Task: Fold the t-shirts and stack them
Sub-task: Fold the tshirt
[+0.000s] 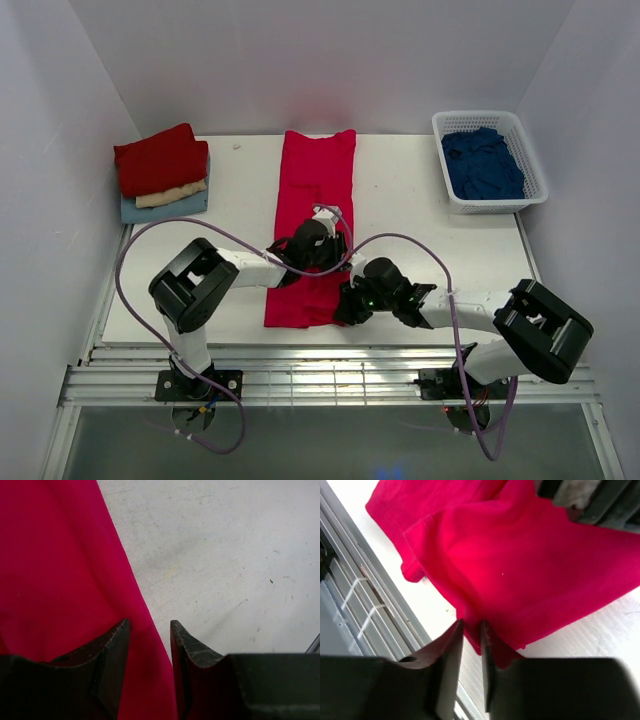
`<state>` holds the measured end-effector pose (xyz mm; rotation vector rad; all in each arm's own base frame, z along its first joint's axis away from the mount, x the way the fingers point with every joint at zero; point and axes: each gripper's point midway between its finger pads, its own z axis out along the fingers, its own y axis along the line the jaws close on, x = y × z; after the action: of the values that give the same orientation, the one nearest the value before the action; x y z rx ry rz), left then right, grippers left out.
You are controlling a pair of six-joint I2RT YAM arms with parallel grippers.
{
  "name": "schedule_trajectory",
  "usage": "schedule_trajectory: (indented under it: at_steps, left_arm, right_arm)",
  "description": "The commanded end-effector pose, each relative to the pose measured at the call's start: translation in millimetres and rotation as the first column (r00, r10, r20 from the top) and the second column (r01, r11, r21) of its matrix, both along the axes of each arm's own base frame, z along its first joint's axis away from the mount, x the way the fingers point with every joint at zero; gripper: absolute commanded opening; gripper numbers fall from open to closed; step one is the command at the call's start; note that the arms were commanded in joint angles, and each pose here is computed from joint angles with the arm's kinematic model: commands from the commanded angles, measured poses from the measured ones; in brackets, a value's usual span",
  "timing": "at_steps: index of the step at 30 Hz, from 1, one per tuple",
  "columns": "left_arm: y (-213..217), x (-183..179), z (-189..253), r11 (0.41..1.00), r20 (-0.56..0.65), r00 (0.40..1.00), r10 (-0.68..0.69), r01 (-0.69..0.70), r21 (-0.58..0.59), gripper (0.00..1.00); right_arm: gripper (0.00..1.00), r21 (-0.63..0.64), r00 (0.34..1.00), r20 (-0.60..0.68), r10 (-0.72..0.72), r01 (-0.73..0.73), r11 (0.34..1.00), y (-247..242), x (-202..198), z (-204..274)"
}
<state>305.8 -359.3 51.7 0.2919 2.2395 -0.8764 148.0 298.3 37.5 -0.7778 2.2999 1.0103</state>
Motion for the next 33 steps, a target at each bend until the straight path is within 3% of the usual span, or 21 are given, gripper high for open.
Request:
schedule_trajectory:
  at_steps: [1, 4, 5, 16, 26, 33]
  left_arm:
    - [-3, -6, -8, 1.0, -0.018, 1.0, -0.009, 0.009, -0.009, 0.48]
    - [-2, -8, -18, 1.0, -0.036, 0.999, -0.01, 0.01, 0.001, 0.48]
    - [-3, -9, -20, 1.0, -0.041, 0.999, -0.012, 0.012, 0.003, 0.48]
    - [1, -14, -47, 0.999, -0.079, 0.997, 0.001, 0.003, 0.043, 0.48]
    - [2, -15, -62, 0.998, -0.102, 0.995, 0.0, 0.006, 0.058, 0.47]
    - [3, -17, -65, 0.998, -0.105, 0.995, 0.001, 0.006, 0.06, 0.47]
  right_arm:
    - [0.24, 0.019, 0.999, 0.036, -0.014, 0.013, 1.0, 11, 5, 6]
    - [0.08, -0.001, 0.999, 0.048, -0.026, 0.027, 1.0, 12, 5, 6]
    - [0.08, -0.017, 0.999, 0.048, -0.027, 0.028, 0.999, 10, 3, 5]
    - [0.08, 0.013, 0.999, 0.022, 0.032, -0.032, 0.999, 14, -35, 21]
    - [0.08, 0.072, 0.979, -0.023, 0.201, -0.199, 0.977, 23, -90, 38]
    - [0.11, 0.054, 0.986, 0.048, 0.159, -0.161, 0.985, 24, -76, 55]
